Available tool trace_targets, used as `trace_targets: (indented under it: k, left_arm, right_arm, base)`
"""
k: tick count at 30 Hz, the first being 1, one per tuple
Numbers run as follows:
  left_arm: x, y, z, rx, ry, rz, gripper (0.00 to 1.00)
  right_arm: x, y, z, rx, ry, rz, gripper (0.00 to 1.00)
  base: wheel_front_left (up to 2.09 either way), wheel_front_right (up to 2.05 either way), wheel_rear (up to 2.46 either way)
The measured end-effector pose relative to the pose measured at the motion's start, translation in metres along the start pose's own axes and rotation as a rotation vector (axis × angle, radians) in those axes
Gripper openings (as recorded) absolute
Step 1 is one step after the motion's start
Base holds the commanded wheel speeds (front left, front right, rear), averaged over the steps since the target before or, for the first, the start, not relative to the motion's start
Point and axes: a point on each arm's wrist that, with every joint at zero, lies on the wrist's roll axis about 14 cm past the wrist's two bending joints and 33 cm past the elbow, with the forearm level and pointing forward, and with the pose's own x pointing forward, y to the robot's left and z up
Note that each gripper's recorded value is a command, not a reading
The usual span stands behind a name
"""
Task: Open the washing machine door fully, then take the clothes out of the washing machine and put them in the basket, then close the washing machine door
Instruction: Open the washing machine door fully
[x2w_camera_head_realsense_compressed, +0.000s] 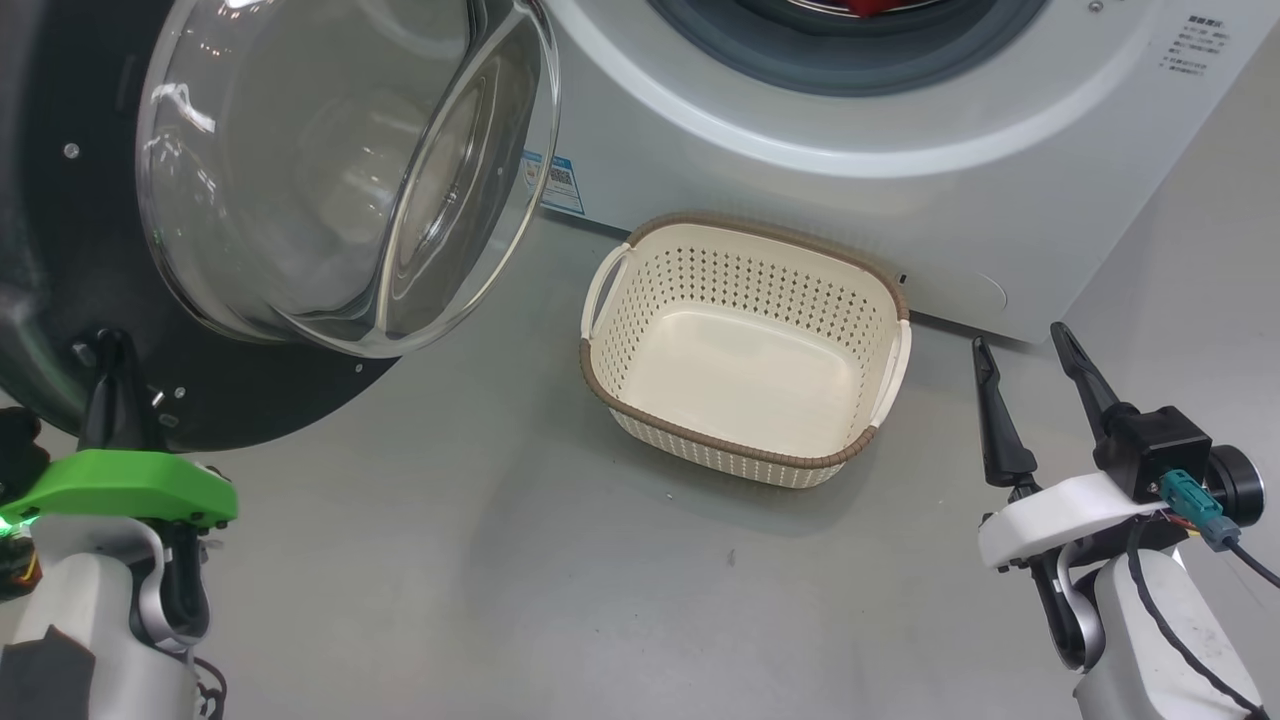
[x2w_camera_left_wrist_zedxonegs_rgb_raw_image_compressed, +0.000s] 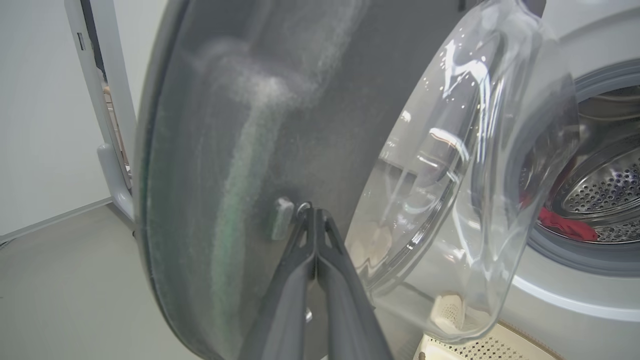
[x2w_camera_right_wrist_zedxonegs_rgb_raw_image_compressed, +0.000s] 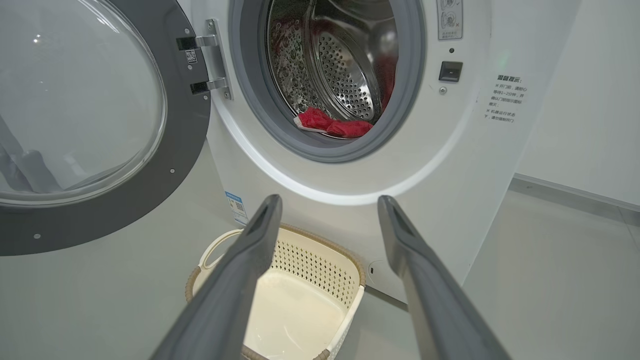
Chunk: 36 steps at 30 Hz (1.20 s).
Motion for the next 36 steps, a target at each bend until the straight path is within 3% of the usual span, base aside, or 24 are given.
trace_targets:
  k: [17, 26, 35, 36]
  left_arm:
    - [0.008, 0.010, 0.013, 0.014, -0.039, 0.034, 0.00]
    - [0.002, -0.017, 0.017, 0.016, -0.070, -0.044, 0.00]
    - [-0.027, -0.034, -0.010, 0.050, -0.018, -0.118, 0.00]
    - [-0.030, -0.037, -0.012, 0.049, -0.014, -0.129, 0.29]
  right_arm:
    - [0.004, -0.002, 0.005, -0.003, -0.014, -0.001, 1.00]
    - [0.001, -0.001, 0.009, -0.004, -0.022, -0.004, 1.00]
    - [-0.005, -0.001, 0.022, -0.005, -0.049, -0.014, 1.00]
    - [-0.006, -0.001, 0.024, -0.006, -0.051, -0.015, 1.00]
  base:
    - [0.00, 0.00, 0.00]
    - [0.00, 0.00, 0.00]
    - [0.00, 0.00, 0.00]
    - [0.00, 0.00, 0.00]
